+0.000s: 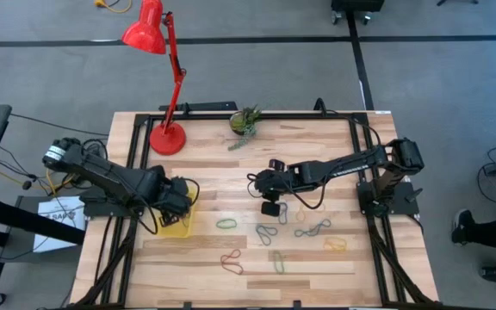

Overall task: Pick and place items into bin
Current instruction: Put the yellow rubber band into the yellow bin

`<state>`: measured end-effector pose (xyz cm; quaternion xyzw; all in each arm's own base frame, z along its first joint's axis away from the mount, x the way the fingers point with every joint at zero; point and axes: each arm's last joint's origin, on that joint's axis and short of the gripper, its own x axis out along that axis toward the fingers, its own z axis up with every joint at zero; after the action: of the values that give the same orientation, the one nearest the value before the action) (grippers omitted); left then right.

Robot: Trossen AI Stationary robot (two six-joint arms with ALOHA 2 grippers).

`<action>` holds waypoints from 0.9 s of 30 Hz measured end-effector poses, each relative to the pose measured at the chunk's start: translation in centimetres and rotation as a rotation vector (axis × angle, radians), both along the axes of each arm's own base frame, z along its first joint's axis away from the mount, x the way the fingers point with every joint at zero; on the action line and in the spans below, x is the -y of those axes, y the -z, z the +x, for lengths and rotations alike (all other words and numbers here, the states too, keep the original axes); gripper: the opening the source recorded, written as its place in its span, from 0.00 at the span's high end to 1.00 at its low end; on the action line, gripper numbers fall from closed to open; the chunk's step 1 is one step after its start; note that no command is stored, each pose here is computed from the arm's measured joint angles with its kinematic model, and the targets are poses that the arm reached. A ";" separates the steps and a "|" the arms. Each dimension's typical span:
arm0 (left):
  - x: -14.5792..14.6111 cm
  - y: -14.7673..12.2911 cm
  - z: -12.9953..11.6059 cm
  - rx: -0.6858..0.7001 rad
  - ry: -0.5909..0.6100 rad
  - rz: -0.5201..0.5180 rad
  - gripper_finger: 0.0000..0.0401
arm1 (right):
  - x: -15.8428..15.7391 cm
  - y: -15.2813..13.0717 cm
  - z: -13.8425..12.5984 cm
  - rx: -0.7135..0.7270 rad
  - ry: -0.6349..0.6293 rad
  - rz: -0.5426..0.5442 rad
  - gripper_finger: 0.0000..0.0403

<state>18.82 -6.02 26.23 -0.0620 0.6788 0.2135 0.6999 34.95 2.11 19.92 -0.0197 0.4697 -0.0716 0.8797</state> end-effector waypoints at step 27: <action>0.2 4.1 1.4 0.162 0.174 0.029 0.74 | 1.9 -3.8 -4.9 -0.178 0.030 -0.075 0.84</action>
<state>20.26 -6.27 22.15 -0.0098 0.6196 0.1558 0.7693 30.05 0.23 23.75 -0.0517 0.5432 -0.1004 0.8319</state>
